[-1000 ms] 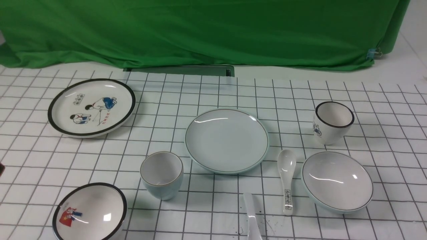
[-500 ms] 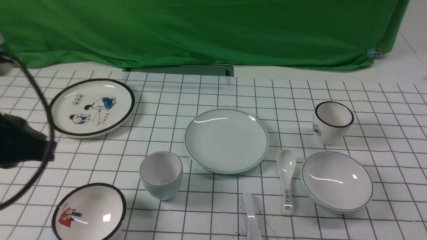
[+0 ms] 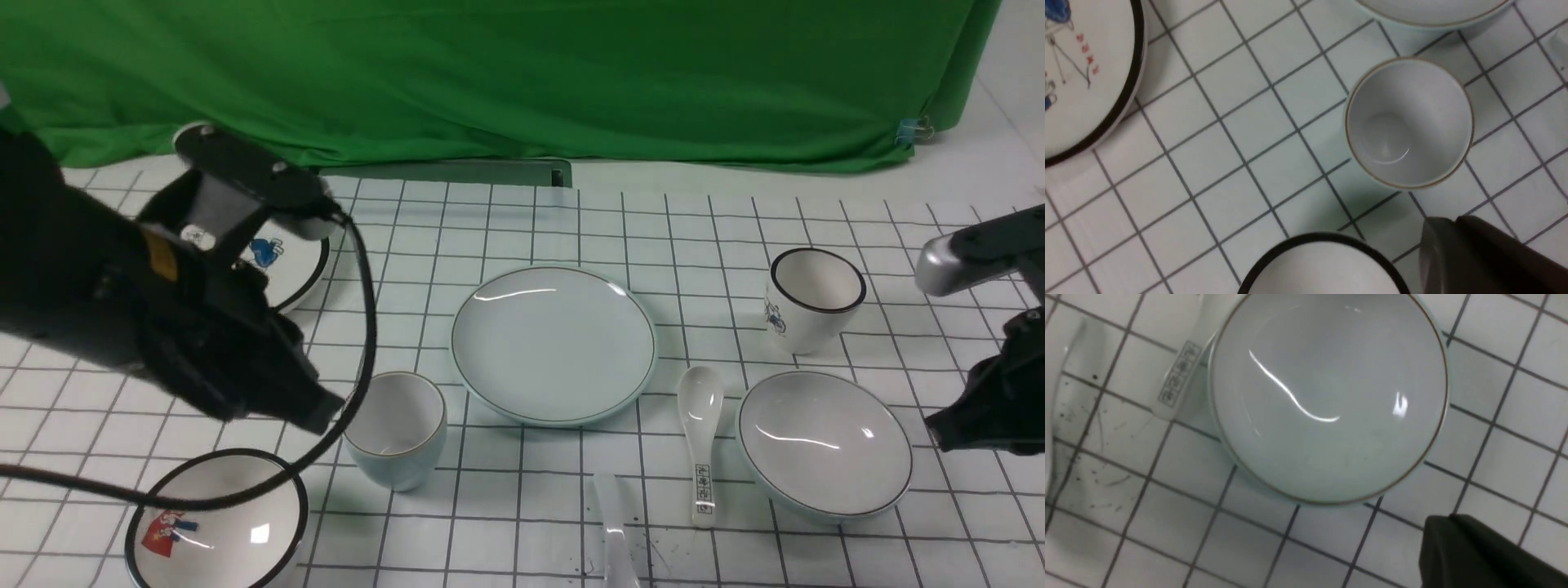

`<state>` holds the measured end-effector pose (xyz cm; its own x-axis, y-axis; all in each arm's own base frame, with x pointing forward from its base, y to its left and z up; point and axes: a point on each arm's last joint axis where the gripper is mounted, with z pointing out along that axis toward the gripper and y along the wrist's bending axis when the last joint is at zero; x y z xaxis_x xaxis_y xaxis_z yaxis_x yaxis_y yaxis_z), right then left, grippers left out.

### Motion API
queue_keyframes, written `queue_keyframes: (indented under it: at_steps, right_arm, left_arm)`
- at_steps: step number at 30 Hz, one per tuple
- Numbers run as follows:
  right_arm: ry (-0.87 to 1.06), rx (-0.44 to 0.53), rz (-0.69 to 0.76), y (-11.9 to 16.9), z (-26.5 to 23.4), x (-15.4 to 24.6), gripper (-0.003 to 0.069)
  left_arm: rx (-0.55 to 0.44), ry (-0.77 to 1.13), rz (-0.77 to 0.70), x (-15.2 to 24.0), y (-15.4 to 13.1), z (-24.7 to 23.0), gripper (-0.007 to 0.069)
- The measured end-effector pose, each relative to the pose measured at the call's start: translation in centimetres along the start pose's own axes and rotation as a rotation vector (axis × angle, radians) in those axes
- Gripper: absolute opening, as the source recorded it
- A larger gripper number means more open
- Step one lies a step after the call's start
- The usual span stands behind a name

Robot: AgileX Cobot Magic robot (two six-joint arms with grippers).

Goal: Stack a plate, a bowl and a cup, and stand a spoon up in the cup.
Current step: Use the right arm to grab a blue rice bowl

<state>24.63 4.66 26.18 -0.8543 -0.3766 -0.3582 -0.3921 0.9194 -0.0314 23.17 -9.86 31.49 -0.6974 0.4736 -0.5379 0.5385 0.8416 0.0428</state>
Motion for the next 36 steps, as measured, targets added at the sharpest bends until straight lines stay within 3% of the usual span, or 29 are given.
queue_keyframes:
  at_steps: [5,7,9,10,14,18,22,23,27,36]
  right_arm:
    - [-0.005,0.007,0.027,-0.6,2.9,-1.6,0.0117]
    - [-0.001,0.009,0.044,-0.9,4.8,-2.2,0.0281]
    - [0.009,0.008,0.057,-1.0,5.7,-2.3,0.036]
    - [0.025,0.006,0.067,-1.0,6.7,-2.4,0.0445]
    - [0.037,0.007,0.085,-1.2,8.6,-2.5,0.0512]
    - [0.034,0.01,0.1,-1.3,9.7,-2.7,0.0467]
    - [0.03,0.012,0.111,-1.4,10.3,-2.8,0.0314]
    - [0.03,0.012,0.111,-1.4,10.3,-2.8,0.0307]
    - [0.038,0.01,0.111,-1.4,10.3,-2.7,0.0131]
    - [0.002,0.01,0.079,-1.2,5.9,-3.3,0.0074]
  left_arm:
    - [0.005,-0.029,-0.007,-1.1,0.1,-0.2,-0.0029]
    - [0.006,-0.027,-0.007,-1.1,0.1,-0.2,-0.0029]
    - [0.006,-0.025,-0.007,-1.0,0.1,-0.2,-0.0029]
    - [0.006,-0.024,-0.007,-1.0,0.1,-0.2,-0.0029]
    - [0.006,-0.024,-0.006,-1.0,0.1,-0.2,-0.0029]
    - [0.003,-0.03,-0.005,-1.1,0.1,-0.2,-0.0029]
    - [-0.007,-0.069,-0.005,-1.4,0.2,-0.2,-0.0029]
    - [-0.007,-0.071,-0.005,-1.5,0.2,-0.2,-0.0029]
    - [-0.012,-0.087,-0.005,-1.6,0.3,-0.2,-0.0029]
    - [-0.026,-0.079,0.009,-1.5,0.4,-0.2,-0.0029]
